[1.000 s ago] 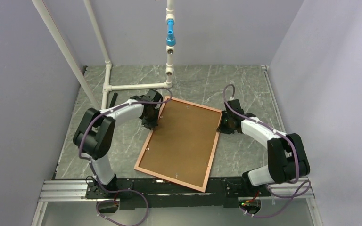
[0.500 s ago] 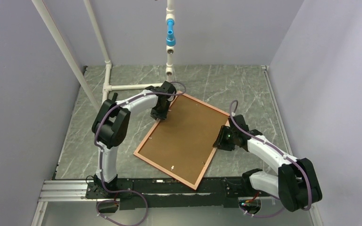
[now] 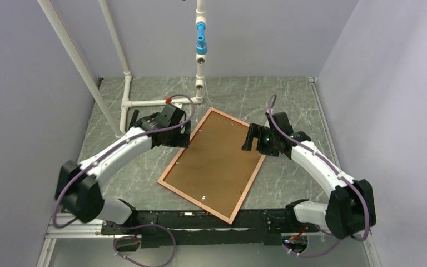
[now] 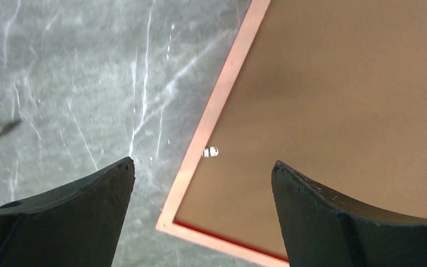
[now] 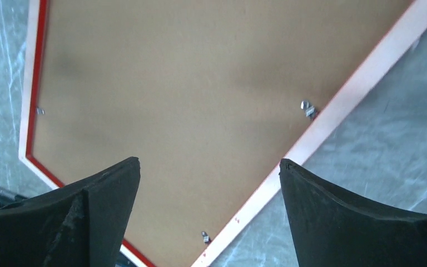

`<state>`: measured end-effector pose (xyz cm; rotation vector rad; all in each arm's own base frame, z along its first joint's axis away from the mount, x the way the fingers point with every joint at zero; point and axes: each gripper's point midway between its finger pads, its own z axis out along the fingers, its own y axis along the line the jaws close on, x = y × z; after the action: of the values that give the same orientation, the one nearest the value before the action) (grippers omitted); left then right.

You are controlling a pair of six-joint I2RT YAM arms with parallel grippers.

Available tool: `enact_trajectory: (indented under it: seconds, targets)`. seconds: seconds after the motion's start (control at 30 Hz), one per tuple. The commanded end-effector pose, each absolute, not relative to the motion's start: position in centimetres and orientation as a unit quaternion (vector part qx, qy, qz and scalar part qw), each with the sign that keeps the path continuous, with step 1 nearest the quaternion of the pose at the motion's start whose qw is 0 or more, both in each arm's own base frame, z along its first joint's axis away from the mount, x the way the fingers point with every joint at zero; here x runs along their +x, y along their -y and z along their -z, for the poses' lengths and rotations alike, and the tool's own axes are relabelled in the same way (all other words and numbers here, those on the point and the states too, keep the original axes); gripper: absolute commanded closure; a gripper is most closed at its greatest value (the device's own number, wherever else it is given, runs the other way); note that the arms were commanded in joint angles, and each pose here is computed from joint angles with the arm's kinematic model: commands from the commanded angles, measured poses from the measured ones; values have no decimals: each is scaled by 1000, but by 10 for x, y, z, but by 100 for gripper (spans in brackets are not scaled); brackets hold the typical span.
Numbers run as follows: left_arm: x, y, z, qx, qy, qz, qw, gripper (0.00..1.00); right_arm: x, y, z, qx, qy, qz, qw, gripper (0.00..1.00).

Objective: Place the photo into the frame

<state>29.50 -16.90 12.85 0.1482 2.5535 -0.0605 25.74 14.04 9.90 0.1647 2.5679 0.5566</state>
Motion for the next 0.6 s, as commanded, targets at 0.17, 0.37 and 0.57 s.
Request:
enact_trajectory:
  seconds: [0.17,0.37,0.57]
  targets:
    - [211,169,-111,-11,-963,144,229,4,339,-136,-110,35,-950,-148,273,0]
    - [166,171,-96,-45,-960,198,192,4,389,-134,-85,38,-961,-130,240,0]
    - [135,177,-76,-69,-955,246,154,4,434,-121,-78,51,-963,-128,231,0]
